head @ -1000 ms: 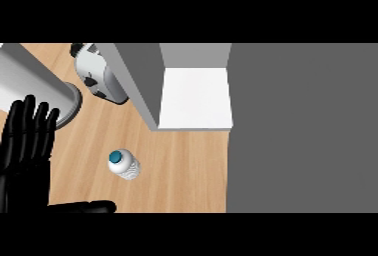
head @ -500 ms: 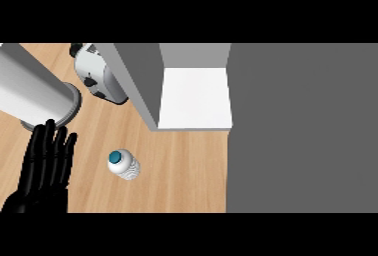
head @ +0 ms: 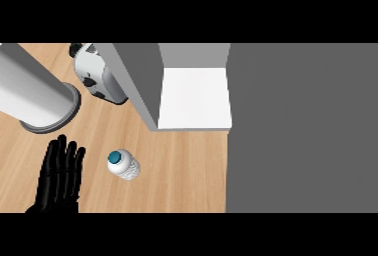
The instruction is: Pick up the bottled water, place it into the cabinet and close the cabinet
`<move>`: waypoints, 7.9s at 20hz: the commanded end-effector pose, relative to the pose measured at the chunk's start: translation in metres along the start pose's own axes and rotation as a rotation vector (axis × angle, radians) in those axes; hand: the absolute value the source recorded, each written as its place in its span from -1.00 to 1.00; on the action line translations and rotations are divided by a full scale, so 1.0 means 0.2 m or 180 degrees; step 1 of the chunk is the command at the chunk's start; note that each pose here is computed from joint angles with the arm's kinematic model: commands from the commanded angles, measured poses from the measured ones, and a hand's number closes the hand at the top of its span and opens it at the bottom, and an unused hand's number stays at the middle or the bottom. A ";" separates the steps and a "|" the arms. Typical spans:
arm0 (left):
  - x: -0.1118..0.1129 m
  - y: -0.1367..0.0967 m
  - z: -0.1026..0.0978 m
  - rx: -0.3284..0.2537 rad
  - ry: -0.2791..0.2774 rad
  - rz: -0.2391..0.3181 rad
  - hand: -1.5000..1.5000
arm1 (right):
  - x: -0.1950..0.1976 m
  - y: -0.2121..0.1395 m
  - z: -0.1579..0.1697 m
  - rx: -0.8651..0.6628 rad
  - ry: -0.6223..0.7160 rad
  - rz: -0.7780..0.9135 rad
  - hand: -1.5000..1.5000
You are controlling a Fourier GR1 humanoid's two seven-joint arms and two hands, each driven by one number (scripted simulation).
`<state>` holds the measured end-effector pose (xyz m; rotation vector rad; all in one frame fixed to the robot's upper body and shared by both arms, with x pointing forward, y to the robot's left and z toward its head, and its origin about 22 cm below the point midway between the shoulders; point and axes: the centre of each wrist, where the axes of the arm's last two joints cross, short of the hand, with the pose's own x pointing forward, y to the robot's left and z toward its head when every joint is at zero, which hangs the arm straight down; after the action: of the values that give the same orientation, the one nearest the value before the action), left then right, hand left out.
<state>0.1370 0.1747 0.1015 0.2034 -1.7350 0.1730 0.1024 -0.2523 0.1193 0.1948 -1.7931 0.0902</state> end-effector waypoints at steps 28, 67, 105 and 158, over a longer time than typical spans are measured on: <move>-1.01 0.31 -0.14 0.0626 0.0369 -0.0050 -1.00 | 0.17 0.09 0.28 0.0058 -0.0148 0.0030 -1.00; -1.39 0.17 -0.16 -0.0216 0.0118 0.1115 1.00 | 0.08 0.06 0.33 0.0065 -0.0054 0.0033 -1.00; -0.56 -0.80 -0.91 -0.0609 0.0121 0.0195 1.00 | 0.04 0.00 0.37 0.0073 -0.0081 -0.0025 -1.00; -0.40 -0.83 -1.30 -0.0484 -0.0602 0.0148 -1.00 | 0.03 -0.07 0.30 0.0348 -0.0219 -0.0145 -1.00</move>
<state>0.4383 0.0840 0.0617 0.1245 -1.9155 0.0374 0.0449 -0.2779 0.0922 0.2853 -1.8192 0.1646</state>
